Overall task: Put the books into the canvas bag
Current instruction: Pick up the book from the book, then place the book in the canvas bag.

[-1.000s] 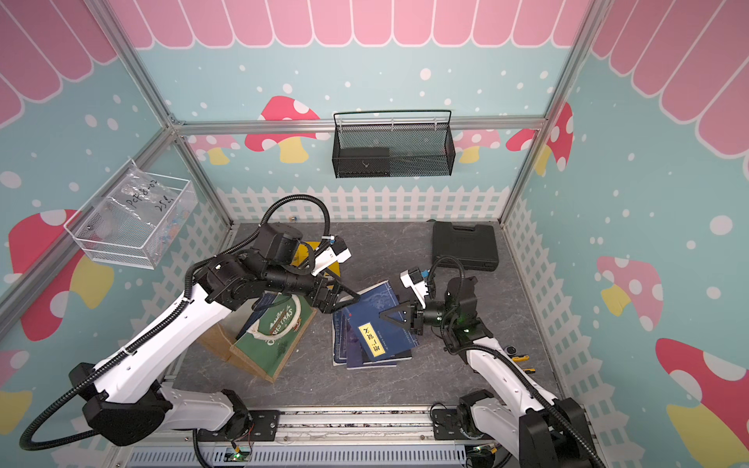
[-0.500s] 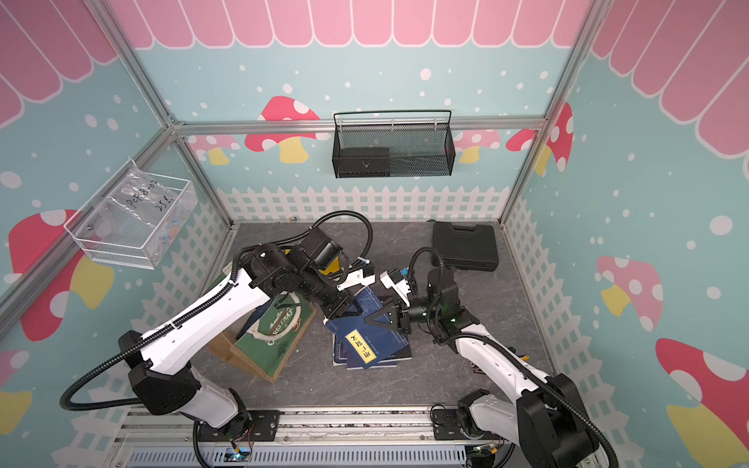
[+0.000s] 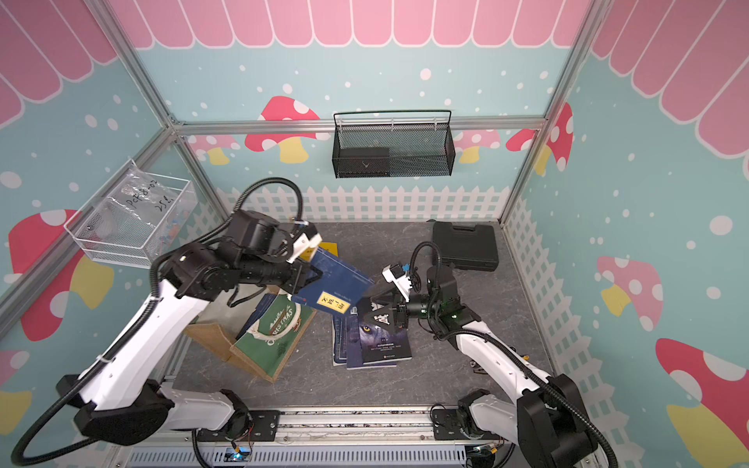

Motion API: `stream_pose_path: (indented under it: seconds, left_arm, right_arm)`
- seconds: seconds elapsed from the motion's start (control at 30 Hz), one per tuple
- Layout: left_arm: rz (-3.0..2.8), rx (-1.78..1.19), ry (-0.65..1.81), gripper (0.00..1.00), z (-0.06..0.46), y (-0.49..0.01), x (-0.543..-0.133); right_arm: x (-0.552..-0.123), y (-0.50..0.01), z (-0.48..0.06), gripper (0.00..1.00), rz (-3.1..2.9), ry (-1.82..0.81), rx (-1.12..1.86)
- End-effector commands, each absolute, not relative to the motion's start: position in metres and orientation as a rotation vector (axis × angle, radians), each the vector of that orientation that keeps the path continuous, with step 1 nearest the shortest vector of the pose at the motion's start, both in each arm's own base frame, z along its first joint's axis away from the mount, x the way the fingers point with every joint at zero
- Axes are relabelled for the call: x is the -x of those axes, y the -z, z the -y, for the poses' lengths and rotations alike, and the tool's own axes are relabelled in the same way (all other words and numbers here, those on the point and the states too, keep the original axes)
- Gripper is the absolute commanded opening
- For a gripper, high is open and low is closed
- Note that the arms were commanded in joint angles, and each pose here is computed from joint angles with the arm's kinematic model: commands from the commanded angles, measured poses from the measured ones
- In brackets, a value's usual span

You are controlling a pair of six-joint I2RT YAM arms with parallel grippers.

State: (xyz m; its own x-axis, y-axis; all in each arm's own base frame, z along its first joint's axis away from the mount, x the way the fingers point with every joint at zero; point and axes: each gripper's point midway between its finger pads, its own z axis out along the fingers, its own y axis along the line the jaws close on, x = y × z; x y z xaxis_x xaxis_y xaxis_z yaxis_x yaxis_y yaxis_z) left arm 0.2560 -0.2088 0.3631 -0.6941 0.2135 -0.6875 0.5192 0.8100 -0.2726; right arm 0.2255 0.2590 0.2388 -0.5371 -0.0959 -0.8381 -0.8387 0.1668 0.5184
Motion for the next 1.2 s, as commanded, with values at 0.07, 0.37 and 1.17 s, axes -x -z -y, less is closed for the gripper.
stream_pose_path:
  seconds: [0.07,0.37,1.17]
  left_arm:
    - [-2.189,0.017,0.512,0.0,0.138,-0.407,-0.269]
    - [-1.964,0.673,0.375,0.0,0.017,-0.422,-0.241]
    - [-1.995,1.418,0.458,0.0,-0.003,-0.299,-0.235]
  right_arm:
    - [-0.251,-0.225,-0.248,0.97,-1.874,-1.264,0.791]
    - [-0.266,-0.211,-0.244,0.97,-1.94,-1.167,0.746]
    - [-0.267,-0.2,-0.243,0.97,-1.977,-1.173,0.736]
